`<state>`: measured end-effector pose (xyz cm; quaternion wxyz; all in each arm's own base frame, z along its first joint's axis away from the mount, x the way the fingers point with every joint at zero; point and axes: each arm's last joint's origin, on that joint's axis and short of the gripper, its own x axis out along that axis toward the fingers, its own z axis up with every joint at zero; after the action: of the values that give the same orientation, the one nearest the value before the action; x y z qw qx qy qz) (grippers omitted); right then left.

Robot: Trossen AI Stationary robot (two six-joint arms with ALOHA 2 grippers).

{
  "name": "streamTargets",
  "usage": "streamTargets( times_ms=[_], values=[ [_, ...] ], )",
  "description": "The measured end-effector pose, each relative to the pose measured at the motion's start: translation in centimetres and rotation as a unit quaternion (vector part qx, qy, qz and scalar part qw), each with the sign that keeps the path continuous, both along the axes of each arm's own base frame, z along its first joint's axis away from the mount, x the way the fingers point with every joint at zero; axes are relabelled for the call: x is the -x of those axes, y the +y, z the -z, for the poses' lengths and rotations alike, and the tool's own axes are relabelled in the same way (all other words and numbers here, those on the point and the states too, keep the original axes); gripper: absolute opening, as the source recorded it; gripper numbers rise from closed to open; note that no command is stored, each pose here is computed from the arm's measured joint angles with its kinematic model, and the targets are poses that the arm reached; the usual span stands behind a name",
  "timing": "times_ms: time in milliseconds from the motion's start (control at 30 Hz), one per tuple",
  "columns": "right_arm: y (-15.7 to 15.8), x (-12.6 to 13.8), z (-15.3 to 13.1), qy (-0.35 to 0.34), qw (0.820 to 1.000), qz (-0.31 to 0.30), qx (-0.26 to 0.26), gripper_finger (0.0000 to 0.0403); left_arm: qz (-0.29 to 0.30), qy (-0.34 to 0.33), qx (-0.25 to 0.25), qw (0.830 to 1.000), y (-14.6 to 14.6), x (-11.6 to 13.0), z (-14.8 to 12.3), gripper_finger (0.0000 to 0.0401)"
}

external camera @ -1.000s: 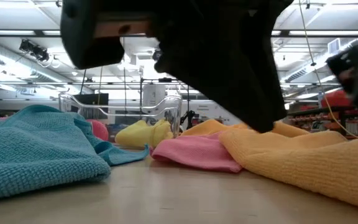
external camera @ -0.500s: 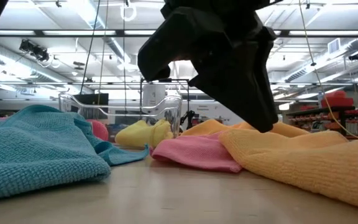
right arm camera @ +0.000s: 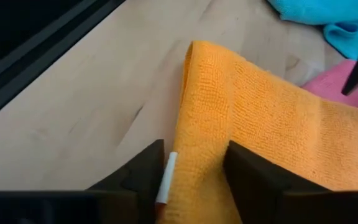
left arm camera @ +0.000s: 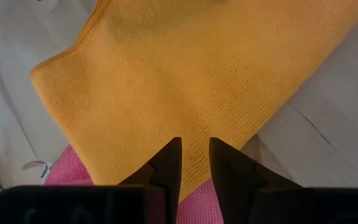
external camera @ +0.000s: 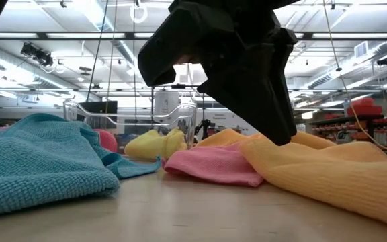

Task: Fold microfiber towels
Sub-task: Fold the bottom orange microfiber cloth

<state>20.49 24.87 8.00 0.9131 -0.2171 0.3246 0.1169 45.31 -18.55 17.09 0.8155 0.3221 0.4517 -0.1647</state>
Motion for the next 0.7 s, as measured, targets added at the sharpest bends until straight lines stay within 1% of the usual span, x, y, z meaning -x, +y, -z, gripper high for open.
streamTargets(
  times_ms=[233,333,500,600,700],
  values=[
    [-0.3,0.0,0.2,0.010,1.000,0.001,0.015,0.0050,0.005,-0.002,-0.001,1.000,-0.3,0.1,0.0,0.0089],
    [-0.3,0.1,0.0,0.012,1.000,-0.001,0.011,0.0018,0.015,-0.010,0.000,1.000,-1.0,0.2,-0.1,0.0084],
    [-0.6,0.3,-1.5,0.035,0.999,-0.020,-0.019,0.0007,0.022,-0.017,0.006,1.000,-1.8,0.4,-0.2,0.0085],
    [-0.4,0.4,-3.2,0.044,0.996,-0.035,-0.075,0.0007,0.014,-0.019,0.011,1.000,-1.7,0.4,-0.2,0.0086],
    [-0.7,0.2,-4.3,0.064,0.989,-0.035,-0.126,0.0007,0.017,-0.028,0.011,0.999,-1.8,0.2,-0.3,0.0081]
  ],
)
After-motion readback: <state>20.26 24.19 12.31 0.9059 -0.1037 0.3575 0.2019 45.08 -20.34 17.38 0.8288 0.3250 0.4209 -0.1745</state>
